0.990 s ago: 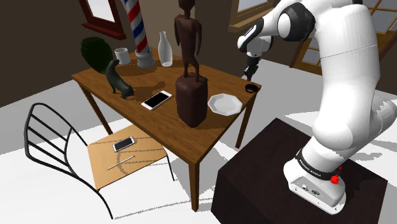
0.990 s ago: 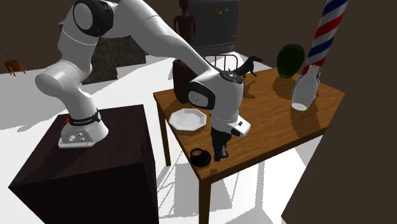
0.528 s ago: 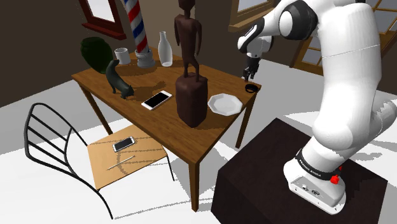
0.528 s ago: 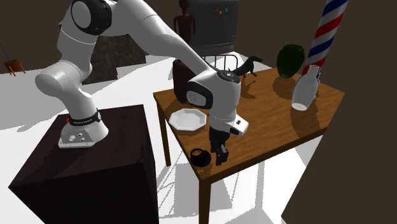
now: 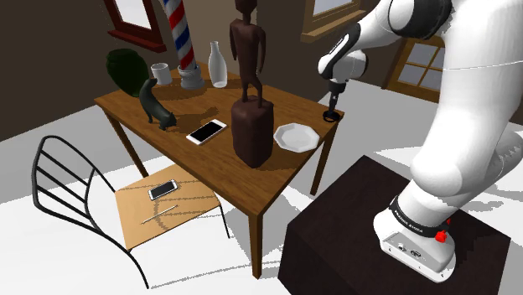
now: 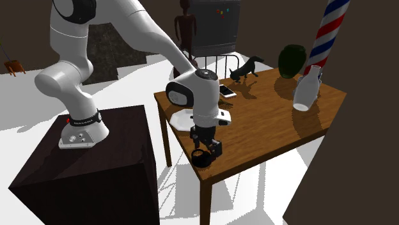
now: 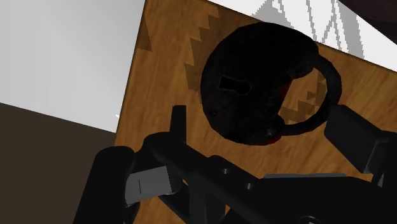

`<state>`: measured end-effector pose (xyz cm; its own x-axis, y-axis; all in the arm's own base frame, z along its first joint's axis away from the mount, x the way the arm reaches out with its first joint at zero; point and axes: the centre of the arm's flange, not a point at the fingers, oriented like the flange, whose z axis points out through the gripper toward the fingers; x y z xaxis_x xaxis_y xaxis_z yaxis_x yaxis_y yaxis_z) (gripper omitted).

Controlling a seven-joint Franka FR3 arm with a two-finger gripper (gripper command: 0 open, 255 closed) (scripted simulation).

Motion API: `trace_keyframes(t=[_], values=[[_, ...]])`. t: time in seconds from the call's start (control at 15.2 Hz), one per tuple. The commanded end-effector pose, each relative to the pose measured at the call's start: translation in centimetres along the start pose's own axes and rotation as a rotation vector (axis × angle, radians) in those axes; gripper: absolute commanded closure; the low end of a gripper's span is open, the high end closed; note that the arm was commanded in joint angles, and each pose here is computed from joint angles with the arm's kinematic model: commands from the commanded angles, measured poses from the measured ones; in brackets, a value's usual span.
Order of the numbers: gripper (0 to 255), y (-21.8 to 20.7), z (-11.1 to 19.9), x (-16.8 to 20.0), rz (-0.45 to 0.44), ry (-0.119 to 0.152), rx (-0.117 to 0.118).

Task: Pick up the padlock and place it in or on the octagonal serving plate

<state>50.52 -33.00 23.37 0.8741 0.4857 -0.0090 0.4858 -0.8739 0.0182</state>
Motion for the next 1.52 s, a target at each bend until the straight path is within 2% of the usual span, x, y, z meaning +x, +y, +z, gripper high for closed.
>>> trace_keyframes(t=[0.0, 0.2, 0.66, 0.73, 1.32, 1.45], values=[[0, -0.1, 1.1, 0.1, -0.008, 0.001, -0.001], [0, -0.1, 2.4, 0.1, -0.008, 0.001, -0.001], [0, -0.1, 2.4, 0.1, -0.008, 0.001, -0.001], [255, -0.1, 2.4, 0.1, -0.008, 0.001, -0.001], [255, -0.1, 2.4, 0.1, -0.008, 0.001, -0.001], [255, -0.1, 1.4, 0.0, -0.008, 0.001, -0.001]])
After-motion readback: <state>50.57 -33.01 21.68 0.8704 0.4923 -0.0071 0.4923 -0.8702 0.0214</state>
